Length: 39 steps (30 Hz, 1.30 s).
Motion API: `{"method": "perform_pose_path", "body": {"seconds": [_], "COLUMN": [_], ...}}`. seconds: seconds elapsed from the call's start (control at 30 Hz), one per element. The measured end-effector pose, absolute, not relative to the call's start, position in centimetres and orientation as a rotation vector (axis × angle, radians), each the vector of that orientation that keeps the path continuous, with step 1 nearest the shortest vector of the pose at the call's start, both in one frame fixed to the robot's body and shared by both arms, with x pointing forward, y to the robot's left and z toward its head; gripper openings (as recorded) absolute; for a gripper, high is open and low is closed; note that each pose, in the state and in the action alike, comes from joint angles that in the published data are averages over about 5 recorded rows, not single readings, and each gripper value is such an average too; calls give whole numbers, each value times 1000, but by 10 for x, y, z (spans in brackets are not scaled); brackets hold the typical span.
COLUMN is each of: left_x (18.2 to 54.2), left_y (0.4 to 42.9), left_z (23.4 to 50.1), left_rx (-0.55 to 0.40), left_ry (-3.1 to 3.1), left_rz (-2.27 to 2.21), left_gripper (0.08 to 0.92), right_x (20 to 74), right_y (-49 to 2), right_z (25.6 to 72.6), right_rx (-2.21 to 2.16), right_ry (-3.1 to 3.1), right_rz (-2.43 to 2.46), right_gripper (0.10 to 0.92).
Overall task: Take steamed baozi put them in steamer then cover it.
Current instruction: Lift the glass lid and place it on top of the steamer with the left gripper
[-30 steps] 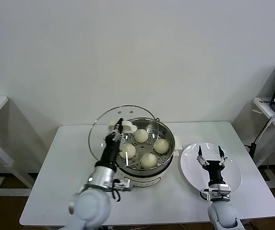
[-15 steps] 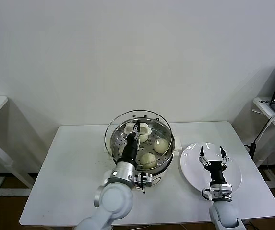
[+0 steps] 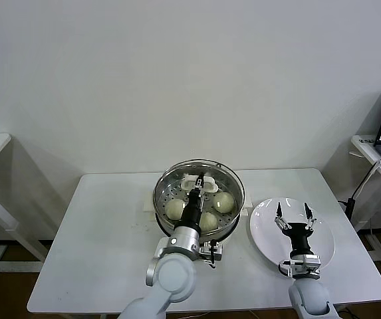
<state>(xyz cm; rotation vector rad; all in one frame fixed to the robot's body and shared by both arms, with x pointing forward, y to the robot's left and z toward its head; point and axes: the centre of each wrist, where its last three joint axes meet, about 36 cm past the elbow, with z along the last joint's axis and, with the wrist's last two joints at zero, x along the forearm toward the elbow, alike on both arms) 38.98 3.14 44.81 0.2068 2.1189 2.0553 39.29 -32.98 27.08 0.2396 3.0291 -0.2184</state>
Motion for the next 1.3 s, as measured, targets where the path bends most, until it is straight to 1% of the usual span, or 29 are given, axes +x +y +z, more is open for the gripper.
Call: {"method": "perform_pose_path", "body": {"seconds": [0.33,0.73,1.3], "left_x": [396,400,404], "left_y": [24,25,28], "left_z": [439,429,427], "left_rx": [208,219,211], "left_ry": [2113,2109,2111], "left_rz": [2069,2101,2119], "left_gripper": [183,183,183], "right_x": [395,396,396], "right_y": [-331,-330,-329], "right_z": [271,270,269], "right_rx": [241,237,234], "right_ry": [3027,3028,3027], "right_rz": [-221,-223,-230], "right_gripper": [823,823,823]}}
